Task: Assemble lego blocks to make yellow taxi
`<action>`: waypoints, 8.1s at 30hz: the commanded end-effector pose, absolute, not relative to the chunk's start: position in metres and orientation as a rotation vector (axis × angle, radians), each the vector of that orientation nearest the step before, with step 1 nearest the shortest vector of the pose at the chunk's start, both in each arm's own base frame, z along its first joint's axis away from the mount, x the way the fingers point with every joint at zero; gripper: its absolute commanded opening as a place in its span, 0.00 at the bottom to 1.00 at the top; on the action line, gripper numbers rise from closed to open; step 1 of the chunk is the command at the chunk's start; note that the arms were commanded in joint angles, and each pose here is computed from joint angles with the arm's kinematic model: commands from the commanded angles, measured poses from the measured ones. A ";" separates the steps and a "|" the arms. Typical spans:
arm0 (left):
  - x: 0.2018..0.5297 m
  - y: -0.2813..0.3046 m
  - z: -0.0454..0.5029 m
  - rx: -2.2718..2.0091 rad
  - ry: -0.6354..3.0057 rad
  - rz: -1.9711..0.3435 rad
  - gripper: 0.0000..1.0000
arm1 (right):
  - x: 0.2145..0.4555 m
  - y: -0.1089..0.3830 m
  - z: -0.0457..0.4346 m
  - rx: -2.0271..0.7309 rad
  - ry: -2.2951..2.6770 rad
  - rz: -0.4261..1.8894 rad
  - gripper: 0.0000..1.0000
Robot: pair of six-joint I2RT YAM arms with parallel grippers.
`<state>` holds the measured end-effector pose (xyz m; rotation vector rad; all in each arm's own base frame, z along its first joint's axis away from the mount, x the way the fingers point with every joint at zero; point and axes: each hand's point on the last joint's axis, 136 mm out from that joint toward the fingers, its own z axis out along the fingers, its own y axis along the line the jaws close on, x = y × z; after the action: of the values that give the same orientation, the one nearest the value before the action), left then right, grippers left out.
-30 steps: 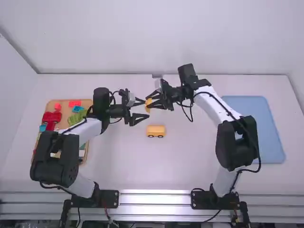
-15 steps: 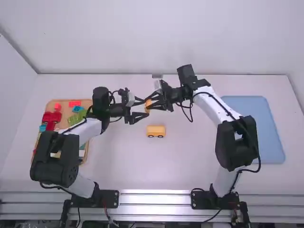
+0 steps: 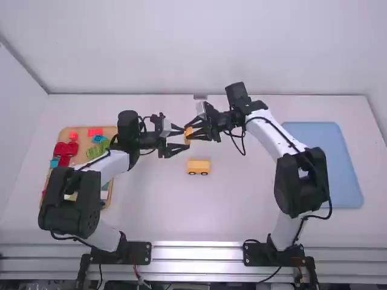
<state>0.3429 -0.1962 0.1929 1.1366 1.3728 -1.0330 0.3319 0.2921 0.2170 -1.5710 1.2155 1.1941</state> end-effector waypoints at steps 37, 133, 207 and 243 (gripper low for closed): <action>0.356 -0.190 0.171 1.052 1.551 -0.991 0.13 | 0.439 0.256 0.223 -1.185 1.750 0.675 0.98; 0.330 -0.125 0.008 1.327 1.585 -0.845 1.00 | 0.452 0.145 0.155 -0.355 2.063 0.191 0.98; 0.330 -0.144 0.068 1.392 1.529 -0.759 0.17 | 0.298 0.215 0.082 -1.363 1.467 0.851 0.98; 0.327 -0.191 0.067 1.441 1.557 -0.796 0.10 | 0.319 0.243 -0.018 -1.468 1.485 0.981 0.99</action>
<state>0.3287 -0.1880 0.0623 1.4374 1.5724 -0.7838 0.3137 0.2425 -0.0160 -1.4810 1.4610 0.9818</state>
